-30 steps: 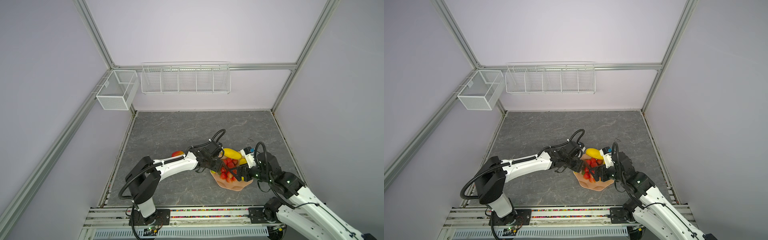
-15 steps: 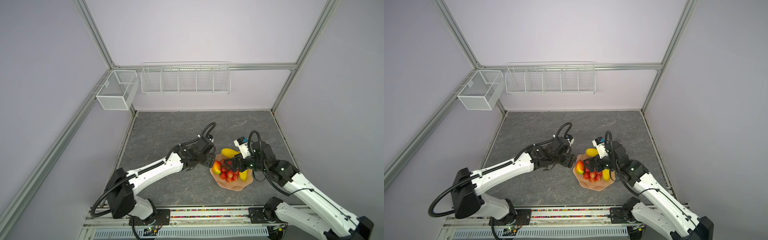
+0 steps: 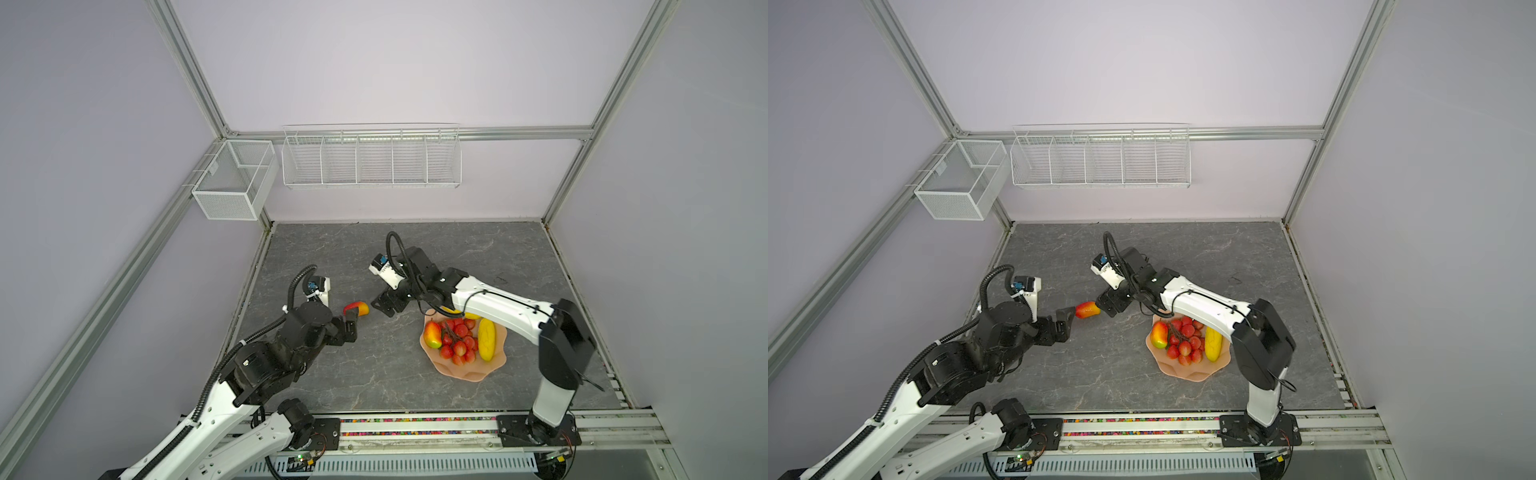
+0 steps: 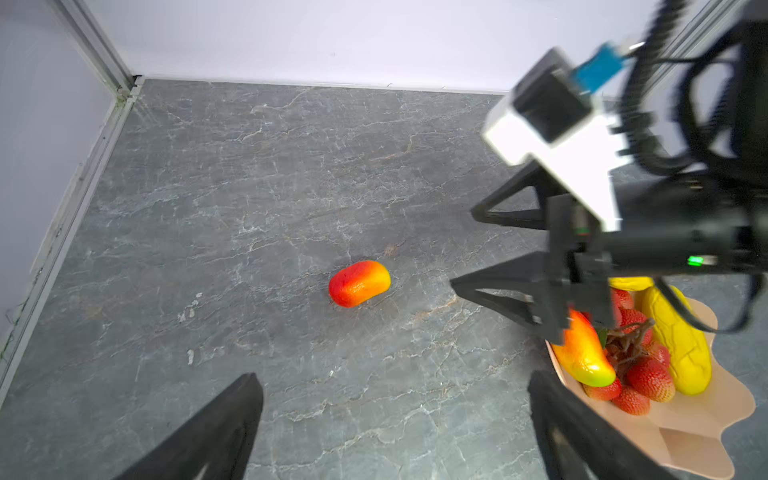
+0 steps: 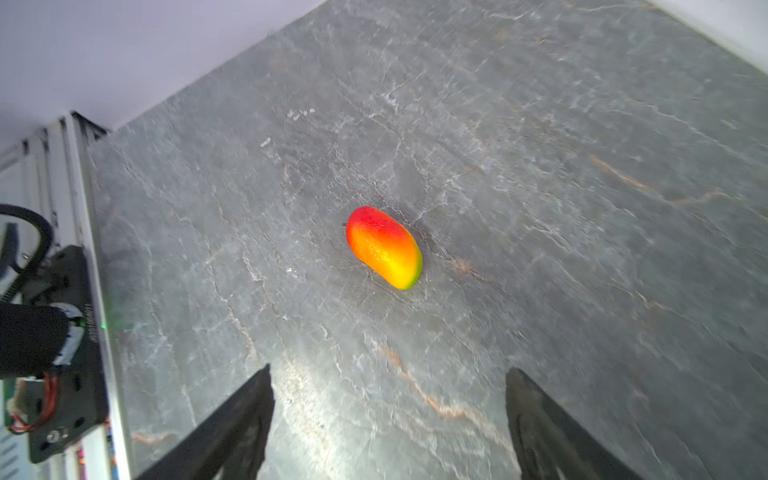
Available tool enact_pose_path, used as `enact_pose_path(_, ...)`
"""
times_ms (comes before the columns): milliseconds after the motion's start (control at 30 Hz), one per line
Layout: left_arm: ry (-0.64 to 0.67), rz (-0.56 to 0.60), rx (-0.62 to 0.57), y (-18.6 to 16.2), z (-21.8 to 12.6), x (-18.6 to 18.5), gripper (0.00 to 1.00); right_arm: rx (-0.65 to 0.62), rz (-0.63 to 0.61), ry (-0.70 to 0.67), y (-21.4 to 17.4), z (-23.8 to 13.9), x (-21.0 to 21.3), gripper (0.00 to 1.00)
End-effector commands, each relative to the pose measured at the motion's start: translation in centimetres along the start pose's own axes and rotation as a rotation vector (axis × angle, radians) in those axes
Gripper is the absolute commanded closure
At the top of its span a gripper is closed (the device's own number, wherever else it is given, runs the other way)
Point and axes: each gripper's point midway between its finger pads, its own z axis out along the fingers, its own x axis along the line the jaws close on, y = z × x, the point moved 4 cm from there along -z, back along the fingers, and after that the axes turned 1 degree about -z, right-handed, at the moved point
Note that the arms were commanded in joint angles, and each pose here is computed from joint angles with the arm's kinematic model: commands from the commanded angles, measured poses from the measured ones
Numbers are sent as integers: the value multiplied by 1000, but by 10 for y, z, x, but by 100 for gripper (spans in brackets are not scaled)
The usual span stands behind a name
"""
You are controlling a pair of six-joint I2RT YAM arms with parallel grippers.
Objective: Place and organize the fake fruits in the fruit bowl
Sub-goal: 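Grasp the remaining red-yellow mango with the right gripper while the left gripper withdraws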
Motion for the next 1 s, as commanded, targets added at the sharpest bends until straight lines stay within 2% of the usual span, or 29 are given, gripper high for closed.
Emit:
enact_pose_path(0,36,-42,31,-16,-9,16,1,-1,-125,6,10,27,3,12)
enact_pose_path(200,55,-37,-27,-19,-12,26,1,-3,-211,28,8,79,13,12)
enact_pose_path(467,48,-19,-48,-17,-6,23,1,68,-281,90,-6,117,15,11)
enact_pose_path(567,50,-16,-53,-18,-4,23,1,122,-286,142,-13,126,18,8)
enact_pose_path(667,57,-12,-56,-19,-4,24,1,162,-282,158,-18,134,18,0)
enact_pose_path(767,58,-15,-67,-17,-5,25,1,180,-280,155,-22,137,17,7)
enact_pose_path(967,61,-9,-78,-17,-2,25,1,210,-283,147,-32,142,14,13)
